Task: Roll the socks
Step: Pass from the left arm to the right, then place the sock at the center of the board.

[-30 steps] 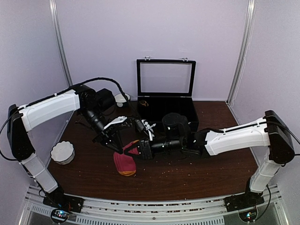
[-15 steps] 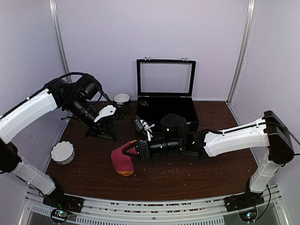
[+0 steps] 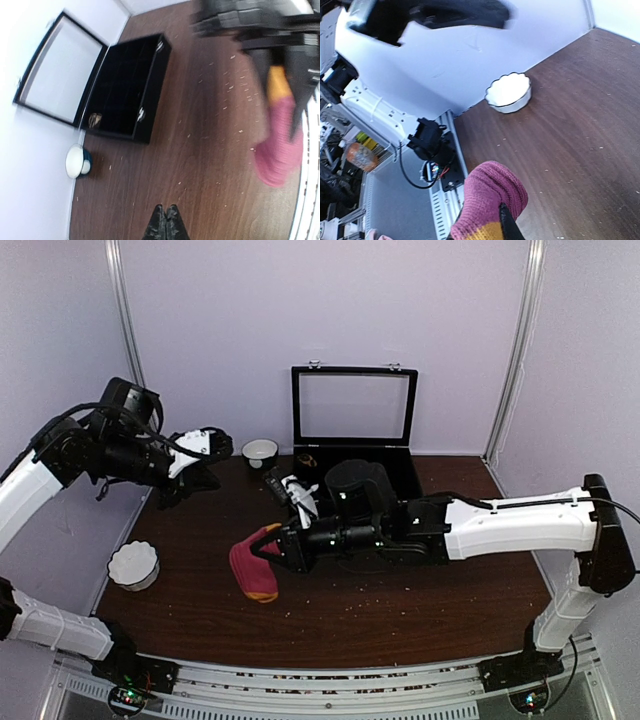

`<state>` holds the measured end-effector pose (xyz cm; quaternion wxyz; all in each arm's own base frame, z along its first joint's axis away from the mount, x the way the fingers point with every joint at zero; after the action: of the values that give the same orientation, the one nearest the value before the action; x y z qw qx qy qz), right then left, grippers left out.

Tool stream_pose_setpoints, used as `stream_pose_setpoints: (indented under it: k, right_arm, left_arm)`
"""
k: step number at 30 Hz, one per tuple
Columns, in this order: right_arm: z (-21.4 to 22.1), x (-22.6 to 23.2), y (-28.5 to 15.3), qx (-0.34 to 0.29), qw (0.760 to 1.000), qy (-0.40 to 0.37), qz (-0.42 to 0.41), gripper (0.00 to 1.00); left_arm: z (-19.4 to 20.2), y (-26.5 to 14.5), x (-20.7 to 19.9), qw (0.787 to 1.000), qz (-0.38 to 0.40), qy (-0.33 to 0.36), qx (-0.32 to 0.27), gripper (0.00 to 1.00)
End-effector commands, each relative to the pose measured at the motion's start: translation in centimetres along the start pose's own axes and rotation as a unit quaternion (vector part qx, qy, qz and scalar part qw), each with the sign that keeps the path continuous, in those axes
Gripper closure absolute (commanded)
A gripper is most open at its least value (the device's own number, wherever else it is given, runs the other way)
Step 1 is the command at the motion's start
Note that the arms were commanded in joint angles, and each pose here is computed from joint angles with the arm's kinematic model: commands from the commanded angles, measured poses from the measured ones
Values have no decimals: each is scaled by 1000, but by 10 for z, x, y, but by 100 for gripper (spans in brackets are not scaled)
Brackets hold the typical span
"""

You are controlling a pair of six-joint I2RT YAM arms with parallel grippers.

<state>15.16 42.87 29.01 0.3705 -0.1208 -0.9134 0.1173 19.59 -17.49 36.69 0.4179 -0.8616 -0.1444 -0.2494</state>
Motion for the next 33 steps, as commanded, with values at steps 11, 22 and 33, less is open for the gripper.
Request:
stream_pose_setpoints:
  k: [11,22,33]
  right_arm:
    - [-34,14,-9,-133,988,74,-1,100]
    - [-30,12,0,-164,973,160,-8,100]
    - [-14,-8,10,-209,919,326,-71,100]
  left_arm:
    - [-20,0,-71,964,191,109,-148,2]
    - [-31,37,-55,989,57,131,-44,4]
    - [-30,53,-47,985,-9,173,6,27]
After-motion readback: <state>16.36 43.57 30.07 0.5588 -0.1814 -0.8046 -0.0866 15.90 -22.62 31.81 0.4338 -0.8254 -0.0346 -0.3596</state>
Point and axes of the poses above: each gripper's point midway between its finger pads, its own y axis out along the fingers, its own x axis along the line the jaws close on, z = x × y, the point moved 8 cm from there along -y, back along the fingers, and after that the axes turned 13 degrees about y, right-handed, at the moved point
